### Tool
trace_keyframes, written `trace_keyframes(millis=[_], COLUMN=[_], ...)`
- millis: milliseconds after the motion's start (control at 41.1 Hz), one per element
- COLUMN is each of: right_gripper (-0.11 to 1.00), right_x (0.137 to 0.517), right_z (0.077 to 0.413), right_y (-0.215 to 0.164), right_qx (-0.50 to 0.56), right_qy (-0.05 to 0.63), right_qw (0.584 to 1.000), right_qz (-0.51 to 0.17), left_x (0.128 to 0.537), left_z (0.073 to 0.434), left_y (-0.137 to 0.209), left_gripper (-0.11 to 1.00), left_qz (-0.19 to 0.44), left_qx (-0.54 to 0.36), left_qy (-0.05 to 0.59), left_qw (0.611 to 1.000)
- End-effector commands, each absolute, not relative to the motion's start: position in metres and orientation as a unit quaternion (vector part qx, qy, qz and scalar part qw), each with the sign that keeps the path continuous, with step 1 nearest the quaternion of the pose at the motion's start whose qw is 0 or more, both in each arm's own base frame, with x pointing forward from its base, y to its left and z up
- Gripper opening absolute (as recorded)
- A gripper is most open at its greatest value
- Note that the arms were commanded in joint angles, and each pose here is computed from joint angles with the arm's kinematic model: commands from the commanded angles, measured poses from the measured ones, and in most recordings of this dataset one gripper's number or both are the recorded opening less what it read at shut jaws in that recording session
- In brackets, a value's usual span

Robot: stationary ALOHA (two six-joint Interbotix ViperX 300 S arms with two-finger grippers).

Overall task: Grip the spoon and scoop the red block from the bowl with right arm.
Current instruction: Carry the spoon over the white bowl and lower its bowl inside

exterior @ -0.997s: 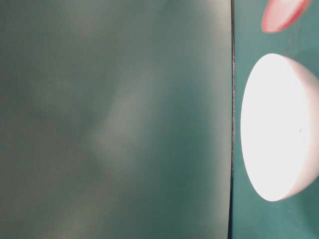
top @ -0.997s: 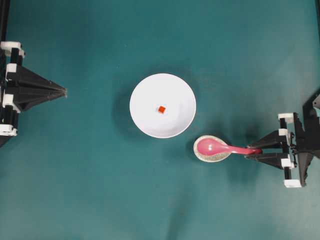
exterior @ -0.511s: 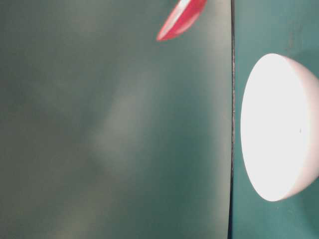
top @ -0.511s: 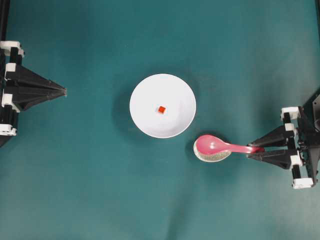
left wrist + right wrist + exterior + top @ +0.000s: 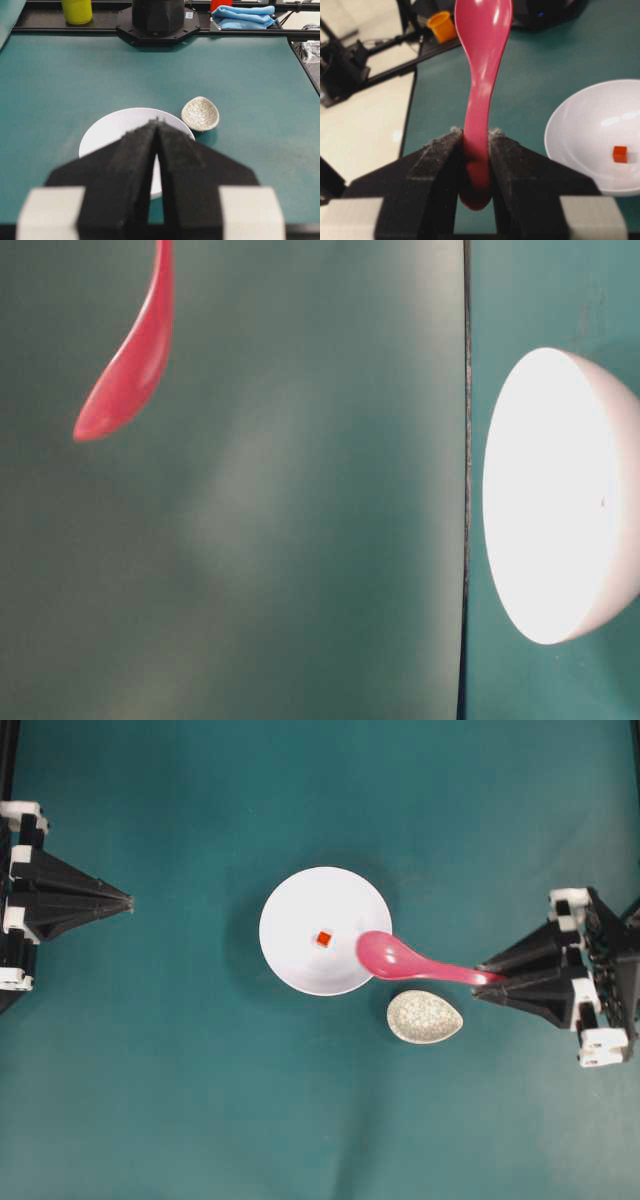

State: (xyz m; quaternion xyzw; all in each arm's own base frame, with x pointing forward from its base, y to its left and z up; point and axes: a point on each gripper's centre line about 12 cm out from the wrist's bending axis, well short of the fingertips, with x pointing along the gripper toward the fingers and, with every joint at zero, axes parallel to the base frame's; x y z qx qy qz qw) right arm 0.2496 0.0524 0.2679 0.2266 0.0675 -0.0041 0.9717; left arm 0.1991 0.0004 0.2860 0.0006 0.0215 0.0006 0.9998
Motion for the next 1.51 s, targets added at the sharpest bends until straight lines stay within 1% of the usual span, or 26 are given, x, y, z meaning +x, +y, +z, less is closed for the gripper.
trace_keyframes(millis=[0, 292, 559, 754, 827, 1070, 1265, 1386, 1483], right_gripper=[0.24, 0.24, 0.24, 0.24, 0.24, 0.24, 0.24, 0.24, 0.24], right_x=[0.259, 0.272, 0.291, 0.312, 0.321, 0.350, 0.362, 0.367, 0.373], right_z=[0.283, 0.288, 0.295, 0.286, 0.278, 0.263, 0.256, 0.250, 0.244], right_y=[0.048, 0.026, 0.004, -0.007, -0.009, -0.019, -0.029, -0.033, -0.033], right_qx=[0.239, 0.274, 0.326, 0.349, 0.352, 0.333, 0.291, 0.258, 0.242], right_qy=[0.081, 0.195, 0.272, 0.341, 0.376, 0.472, 0.537, 0.565, 0.573], right_qw=[0.968, 0.941, 0.905, 0.873, 0.857, 0.816, 0.791, 0.782, 0.781], right_qz=[0.006, 0.032, 0.037, 0.028, 0.020, -0.014, -0.040, -0.049, -0.052], left_x=[0.201, 0.201, 0.201, 0.201, 0.201, 0.201, 0.201, 0.201, 0.201], left_z=[0.299, 0.298, 0.297, 0.295, 0.295, 0.294, 0.294, 0.294, 0.294], left_y=[0.000, 0.000, 0.000, 0.000, 0.000, 0.000, 0.000, 0.000, 0.000], left_gripper=[0.00, 0.00, 0.00, 0.00, 0.00, 0.00, 0.00, 0.00, 0.00], left_qz=[0.000, 0.000, 0.000, 0.000, 0.000, 0.000, 0.000, 0.000, 0.000], left_qx=[0.003, 0.003, 0.004, 0.005, 0.005, 0.005, 0.005, 0.005, 0.004], left_qy=[0.005, 0.007, 0.012, 0.021, 0.021, 0.025, 0.025, 0.025, 0.025], left_qw=[1.000, 1.000, 1.000, 1.000, 1.000, 1.000, 1.000, 1.000, 1.000])
